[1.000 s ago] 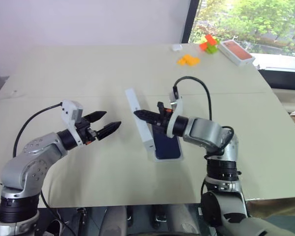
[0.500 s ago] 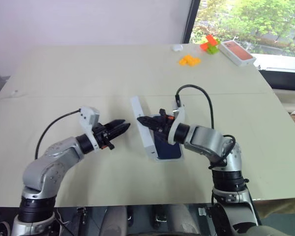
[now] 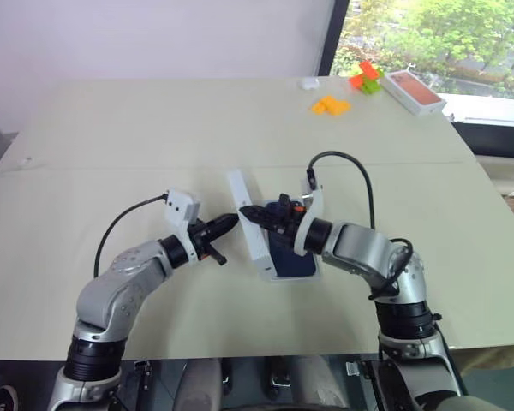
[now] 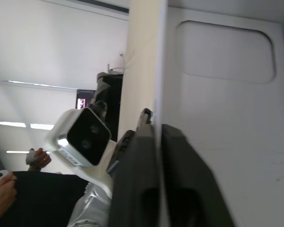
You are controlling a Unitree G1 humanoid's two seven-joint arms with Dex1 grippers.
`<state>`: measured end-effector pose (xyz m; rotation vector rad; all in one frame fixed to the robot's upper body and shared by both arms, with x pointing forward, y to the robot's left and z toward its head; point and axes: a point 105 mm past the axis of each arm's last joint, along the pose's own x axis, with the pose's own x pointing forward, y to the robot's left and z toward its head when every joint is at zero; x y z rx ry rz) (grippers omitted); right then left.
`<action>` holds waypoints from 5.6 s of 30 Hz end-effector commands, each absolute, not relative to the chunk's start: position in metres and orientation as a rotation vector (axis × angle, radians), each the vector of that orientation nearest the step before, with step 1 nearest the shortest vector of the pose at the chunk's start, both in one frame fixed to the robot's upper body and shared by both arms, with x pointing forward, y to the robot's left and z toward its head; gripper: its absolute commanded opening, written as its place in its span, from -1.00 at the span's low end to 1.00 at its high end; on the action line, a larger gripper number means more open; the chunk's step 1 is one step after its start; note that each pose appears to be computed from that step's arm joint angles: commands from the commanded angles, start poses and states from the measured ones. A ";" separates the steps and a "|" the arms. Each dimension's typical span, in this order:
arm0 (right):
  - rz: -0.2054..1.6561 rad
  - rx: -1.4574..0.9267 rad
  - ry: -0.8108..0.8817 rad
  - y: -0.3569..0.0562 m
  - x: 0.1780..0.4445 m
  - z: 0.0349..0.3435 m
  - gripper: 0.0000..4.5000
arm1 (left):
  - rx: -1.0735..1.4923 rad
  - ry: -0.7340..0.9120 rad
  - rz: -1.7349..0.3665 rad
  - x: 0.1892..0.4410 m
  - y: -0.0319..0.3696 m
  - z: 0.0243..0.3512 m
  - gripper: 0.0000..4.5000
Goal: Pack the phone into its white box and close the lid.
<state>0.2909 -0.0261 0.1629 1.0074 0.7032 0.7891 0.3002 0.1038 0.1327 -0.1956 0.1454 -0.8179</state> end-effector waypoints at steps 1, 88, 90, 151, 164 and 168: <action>0.809 0.990 0.692 -0.026 0.287 0.166 -0.19 | -0.192 0.102 -0.824 0.302 0.103 0.144 -1.00; 1.100 -0.659 0.254 -0.152 0.324 0.138 -0.99 | -0.070 0.264 -0.878 0.308 0.068 0.084 -1.00; 1.089 -0.659 0.249 -0.152 0.326 0.139 -0.99 | -0.080 0.262 -0.895 0.306 0.062 0.085 -1.00; 0.883 -0.641 0.225 -0.157 0.348 0.118 -0.99 | -0.015 0.202 -0.837 0.339 0.015 0.094 -1.00; 1.202 -0.449 0.326 -0.146 0.292 0.145 -0.99 | -0.123 0.182 -0.968 0.306 0.029 0.130 -1.00; 1.160 -0.563 0.422 -0.151 0.290 0.105 -0.99 | 0.009 0.278 -0.970 0.297 0.033 0.094 -1.00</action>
